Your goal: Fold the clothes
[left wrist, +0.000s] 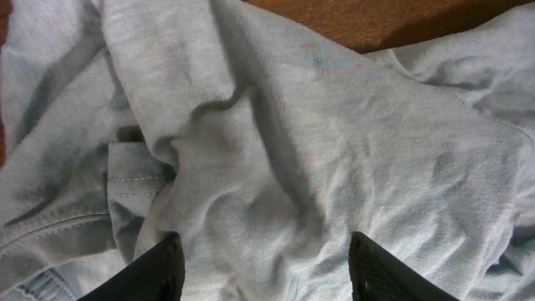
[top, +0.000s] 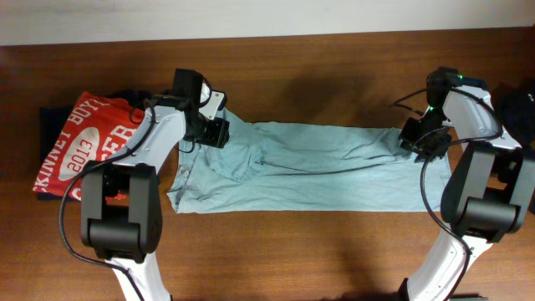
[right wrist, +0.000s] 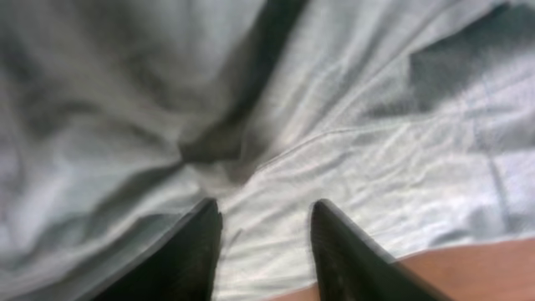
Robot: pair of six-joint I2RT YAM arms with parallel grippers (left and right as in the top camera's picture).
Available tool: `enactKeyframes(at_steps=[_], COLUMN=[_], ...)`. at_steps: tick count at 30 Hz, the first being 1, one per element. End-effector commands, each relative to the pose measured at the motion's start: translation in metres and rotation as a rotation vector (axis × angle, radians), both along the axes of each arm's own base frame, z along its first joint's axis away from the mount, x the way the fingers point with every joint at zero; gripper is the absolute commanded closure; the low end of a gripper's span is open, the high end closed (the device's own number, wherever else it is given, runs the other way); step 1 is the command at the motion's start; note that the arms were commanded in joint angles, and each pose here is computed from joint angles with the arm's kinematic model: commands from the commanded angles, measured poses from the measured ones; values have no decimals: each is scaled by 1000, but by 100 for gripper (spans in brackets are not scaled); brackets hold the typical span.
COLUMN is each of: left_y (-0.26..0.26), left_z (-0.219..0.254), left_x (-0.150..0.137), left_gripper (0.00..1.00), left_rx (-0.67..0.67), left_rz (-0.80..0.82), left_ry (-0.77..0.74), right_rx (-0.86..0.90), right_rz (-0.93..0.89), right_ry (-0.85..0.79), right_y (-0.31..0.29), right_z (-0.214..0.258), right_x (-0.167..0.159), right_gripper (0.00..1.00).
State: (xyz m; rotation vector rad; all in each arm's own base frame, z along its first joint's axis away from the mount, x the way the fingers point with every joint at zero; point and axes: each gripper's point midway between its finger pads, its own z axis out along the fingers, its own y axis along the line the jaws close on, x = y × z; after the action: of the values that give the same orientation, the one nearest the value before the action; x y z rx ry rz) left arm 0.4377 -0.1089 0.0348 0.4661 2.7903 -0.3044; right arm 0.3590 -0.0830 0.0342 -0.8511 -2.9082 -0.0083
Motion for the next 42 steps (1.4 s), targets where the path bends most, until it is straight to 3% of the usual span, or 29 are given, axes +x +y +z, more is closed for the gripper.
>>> enactKeyframes(at_steps=[1,14,21,28,33,42], left_y=[-2,-1,-1,-1,-1,-1], left_z=[-2,-2,-2,-2,-2,-2], left_x=[-2,-2,-2,-2,-2,-2], left_gripper=[37,37,37,37,37,37], left_rx=[3,5,5,5,5,5], left_rz=[-20,-19,-19,-19,-19,-19], left_ry=[3,2,2,2,2,2], right_rx=[-43,56,35,65,62,23], right_rz=[20,-51,-86,-54,-41,-54], right_ry=[-37,-260,-290,-239,-228,-238], right_y=[-5,-62,-83,-64,-58,-69], right_z=[15,37,35,15,4,-12], right_x=[6,37,39,41,46,55], right_gripper=[52,51,51,51,44,48])
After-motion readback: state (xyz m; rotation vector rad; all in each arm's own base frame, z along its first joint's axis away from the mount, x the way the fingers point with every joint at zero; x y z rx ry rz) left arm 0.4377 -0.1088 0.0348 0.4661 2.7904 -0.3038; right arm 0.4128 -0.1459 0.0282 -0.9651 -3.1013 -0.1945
